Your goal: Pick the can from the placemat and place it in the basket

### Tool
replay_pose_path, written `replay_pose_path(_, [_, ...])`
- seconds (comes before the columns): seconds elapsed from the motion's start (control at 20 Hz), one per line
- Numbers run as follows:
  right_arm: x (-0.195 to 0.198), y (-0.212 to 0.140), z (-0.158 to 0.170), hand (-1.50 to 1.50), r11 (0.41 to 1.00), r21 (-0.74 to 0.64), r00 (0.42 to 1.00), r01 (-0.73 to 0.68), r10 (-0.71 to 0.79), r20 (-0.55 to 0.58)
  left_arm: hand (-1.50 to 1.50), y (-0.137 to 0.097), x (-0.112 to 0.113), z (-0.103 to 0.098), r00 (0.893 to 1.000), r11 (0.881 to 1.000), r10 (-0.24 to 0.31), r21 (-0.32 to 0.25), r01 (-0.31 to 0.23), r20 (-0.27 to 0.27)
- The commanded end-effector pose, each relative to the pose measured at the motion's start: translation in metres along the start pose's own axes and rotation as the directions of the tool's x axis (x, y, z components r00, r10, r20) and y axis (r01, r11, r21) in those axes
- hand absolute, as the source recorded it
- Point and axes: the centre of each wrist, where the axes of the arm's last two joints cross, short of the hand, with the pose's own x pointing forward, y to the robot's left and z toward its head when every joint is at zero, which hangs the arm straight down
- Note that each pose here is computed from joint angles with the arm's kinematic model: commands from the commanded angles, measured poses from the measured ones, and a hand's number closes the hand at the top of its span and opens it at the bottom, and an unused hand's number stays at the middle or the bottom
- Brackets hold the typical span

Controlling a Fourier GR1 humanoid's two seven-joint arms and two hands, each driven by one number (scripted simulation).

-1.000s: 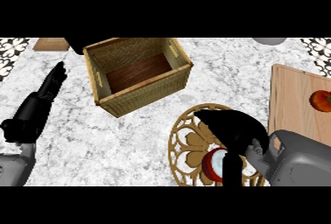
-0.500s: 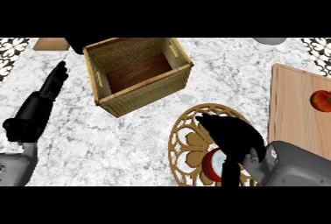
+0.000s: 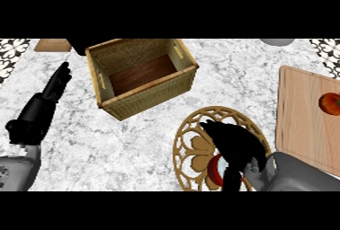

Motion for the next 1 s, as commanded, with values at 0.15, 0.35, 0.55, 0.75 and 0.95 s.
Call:
replay_pose_path(0.15, [0.004, 0.022, -0.005, -1.50, 0.999, 0.026, 0.997, -0.028, 0.030, -0.075, 0.00, 0.003, 0.006, 0.010, 1.000, 1.000, -0.004, -0.008, 0.004, 0.008])
replay_pose_path(0.35, [-0.007, 0.022, -0.009, -1.50, 0.999, 0.041, 0.994, -0.010, 0.015, -0.110, 0.00, 0.010, -0.007, 0.008, 1.000, 1.000, -0.012, -0.016, 0.012, -0.006])
replay_pose_path(0.55, [-0.021, 0.006, -0.011, -1.50, 0.999, 0.039, 0.992, -0.014, 0.019, -0.128, 0.00, -0.006, -0.009, 0.007, 1.000, 1.000, 0.001, -0.008, -0.001, -0.004])
replay_pose_path(0.75, [-0.014, 0.034, -0.014, -1.50, 0.998, 0.052, 0.991, -0.019, 0.026, -0.131, 0.00, 0.003, 0.005, 0.007, 1.000, 1.000, -0.013, 0.006, 0.013, -0.001])
replay_pose_path(0.95, [-0.028, 0.024, -0.020, 1.50, 0.997, 0.070, 0.993, 0.021, -0.012, -0.119, 0.00, 0.004, 0.013, -0.006, 1.000, 1.000, -0.017, 0.013, 0.017, 0.007])
